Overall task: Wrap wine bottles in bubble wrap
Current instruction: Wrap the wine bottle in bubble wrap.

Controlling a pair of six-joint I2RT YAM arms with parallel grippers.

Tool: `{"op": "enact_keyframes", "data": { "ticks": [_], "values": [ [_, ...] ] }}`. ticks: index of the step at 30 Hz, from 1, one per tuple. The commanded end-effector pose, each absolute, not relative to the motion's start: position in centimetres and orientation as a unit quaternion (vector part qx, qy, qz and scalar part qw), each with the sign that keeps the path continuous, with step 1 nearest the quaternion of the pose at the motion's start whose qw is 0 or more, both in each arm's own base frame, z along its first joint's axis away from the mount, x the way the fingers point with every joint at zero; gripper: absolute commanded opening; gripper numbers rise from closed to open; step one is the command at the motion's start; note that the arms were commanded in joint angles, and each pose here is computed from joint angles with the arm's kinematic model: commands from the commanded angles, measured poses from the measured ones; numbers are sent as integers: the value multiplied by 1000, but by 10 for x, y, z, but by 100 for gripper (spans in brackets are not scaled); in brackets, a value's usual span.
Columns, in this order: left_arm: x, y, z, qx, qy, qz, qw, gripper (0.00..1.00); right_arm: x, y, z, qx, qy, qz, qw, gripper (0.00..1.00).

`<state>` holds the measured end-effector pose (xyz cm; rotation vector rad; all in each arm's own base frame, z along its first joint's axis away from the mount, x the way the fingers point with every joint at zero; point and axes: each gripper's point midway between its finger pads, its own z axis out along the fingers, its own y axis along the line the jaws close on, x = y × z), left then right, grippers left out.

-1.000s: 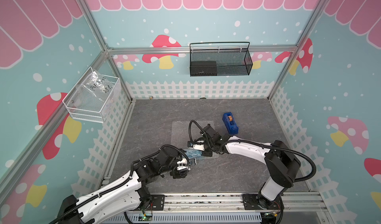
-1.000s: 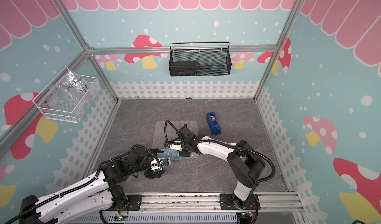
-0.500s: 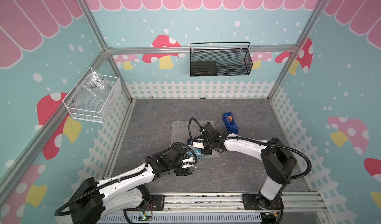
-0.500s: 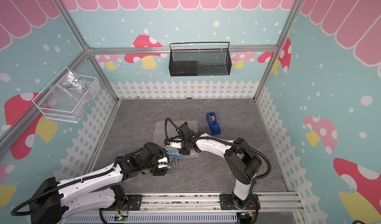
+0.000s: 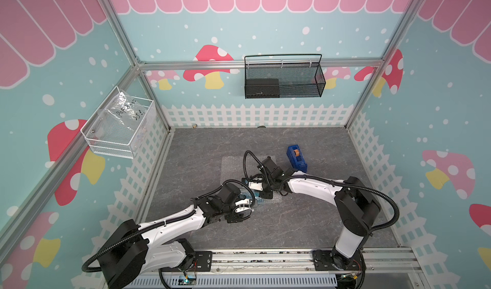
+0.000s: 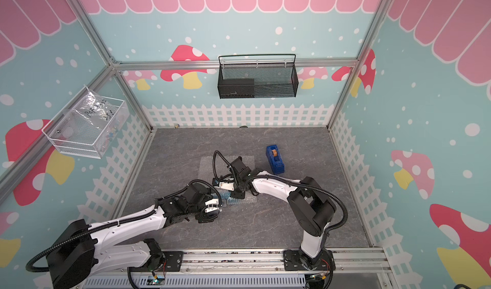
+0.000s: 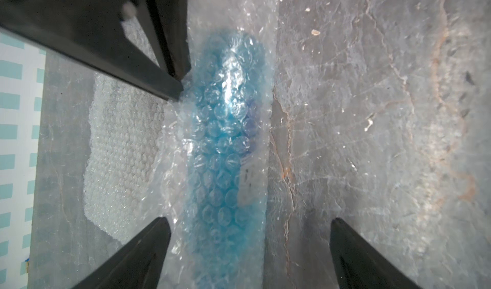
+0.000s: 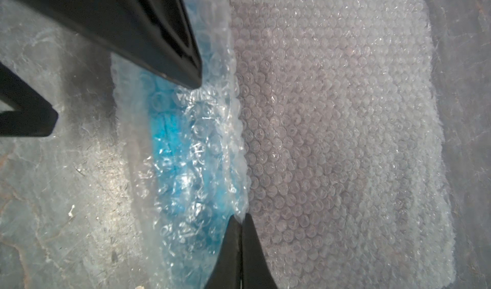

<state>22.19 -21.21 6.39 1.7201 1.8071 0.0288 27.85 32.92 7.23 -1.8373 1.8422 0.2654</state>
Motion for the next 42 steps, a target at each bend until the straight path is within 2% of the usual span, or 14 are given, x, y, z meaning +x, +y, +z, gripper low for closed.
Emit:
{"op": "enact_keyframes", "data": {
  "ticks": [1,7,10,28,36,42],
  "values": [
    [232,-219,73,652,682,9,330,96,270,323,59,-688,681,108,228,5],
    [236,-221,67,649,690,4,320,96,273,320,57,-685,685,103,227,10],
    [236,-222,65,647,694,-1,314,96,278,320,57,-681,687,106,231,16],
    [233,-218,49,643,721,-15,257,92,330,310,93,-634,701,129,299,26],
    [231,-215,41,643,730,-17,231,89,384,264,111,-572,746,57,337,29],
    [230,-213,35,647,733,-15,213,89,415,238,134,-530,763,38,368,32]
  ]
}}
